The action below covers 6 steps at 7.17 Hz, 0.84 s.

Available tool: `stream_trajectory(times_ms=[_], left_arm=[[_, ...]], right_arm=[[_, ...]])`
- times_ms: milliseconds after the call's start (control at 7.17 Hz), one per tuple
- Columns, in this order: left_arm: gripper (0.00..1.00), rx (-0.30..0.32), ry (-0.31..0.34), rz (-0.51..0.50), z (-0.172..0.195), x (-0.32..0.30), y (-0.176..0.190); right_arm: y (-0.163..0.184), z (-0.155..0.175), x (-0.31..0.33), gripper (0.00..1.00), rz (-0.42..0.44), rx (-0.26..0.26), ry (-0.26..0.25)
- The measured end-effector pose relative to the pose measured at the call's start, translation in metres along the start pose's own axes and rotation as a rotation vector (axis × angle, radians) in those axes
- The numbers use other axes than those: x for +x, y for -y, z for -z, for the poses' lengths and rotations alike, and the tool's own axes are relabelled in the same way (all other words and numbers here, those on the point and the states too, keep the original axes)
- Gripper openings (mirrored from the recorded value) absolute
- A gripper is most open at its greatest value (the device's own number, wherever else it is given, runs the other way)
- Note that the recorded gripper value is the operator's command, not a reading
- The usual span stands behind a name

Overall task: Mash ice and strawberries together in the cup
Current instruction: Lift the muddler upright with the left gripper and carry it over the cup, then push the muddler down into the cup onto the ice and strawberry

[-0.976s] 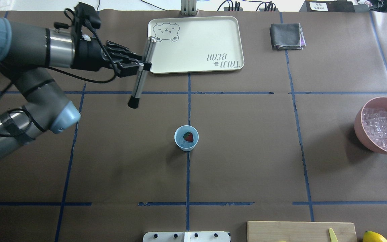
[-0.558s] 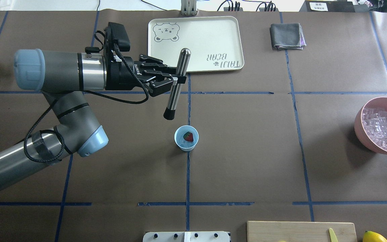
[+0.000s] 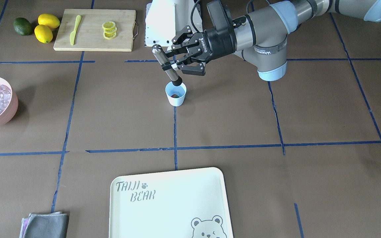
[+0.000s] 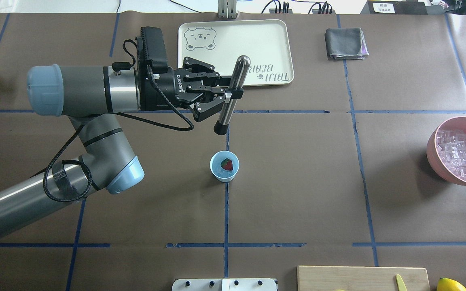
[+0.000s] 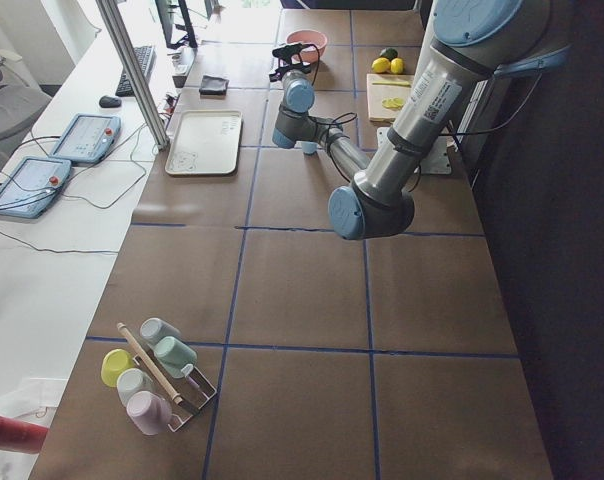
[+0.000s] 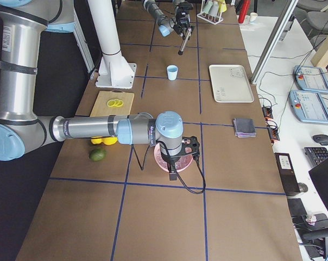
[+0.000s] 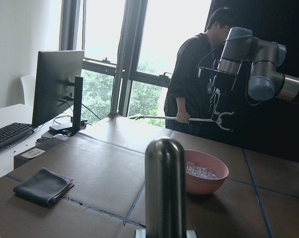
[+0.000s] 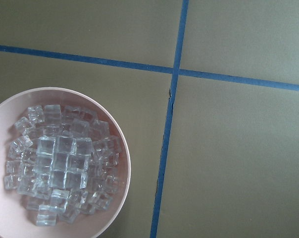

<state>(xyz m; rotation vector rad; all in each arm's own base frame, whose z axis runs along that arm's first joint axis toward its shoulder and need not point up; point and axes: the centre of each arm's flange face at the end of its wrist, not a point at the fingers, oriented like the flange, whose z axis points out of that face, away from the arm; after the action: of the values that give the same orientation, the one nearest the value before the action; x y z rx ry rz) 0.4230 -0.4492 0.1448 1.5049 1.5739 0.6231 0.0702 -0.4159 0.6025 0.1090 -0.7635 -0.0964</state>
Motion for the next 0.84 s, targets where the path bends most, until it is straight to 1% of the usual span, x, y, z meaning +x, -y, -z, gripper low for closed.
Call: stream_trajectory(times_ms=[139, 418, 837], left_arm=[[0.00, 0.026, -0.021, -0.028, -0.004, 0.008, -0.013], [0.00, 0.076, -0.033, -0.091, -0.012, 0.023, -0.052], [0.00, 0.103, -0.048, -0.121, -0.003, 0.024, -0.103]], right_arm=[[0.000, 0.000, 0.000, 0.99, 0.000, 0.000, 0.000], [0.000, 0.000, 0.000, 0.99, 0.001, 0.001, 0.000], [-0.001, 0.000, 0.001, 0.99, 0.000, -0.001, -0.001]])
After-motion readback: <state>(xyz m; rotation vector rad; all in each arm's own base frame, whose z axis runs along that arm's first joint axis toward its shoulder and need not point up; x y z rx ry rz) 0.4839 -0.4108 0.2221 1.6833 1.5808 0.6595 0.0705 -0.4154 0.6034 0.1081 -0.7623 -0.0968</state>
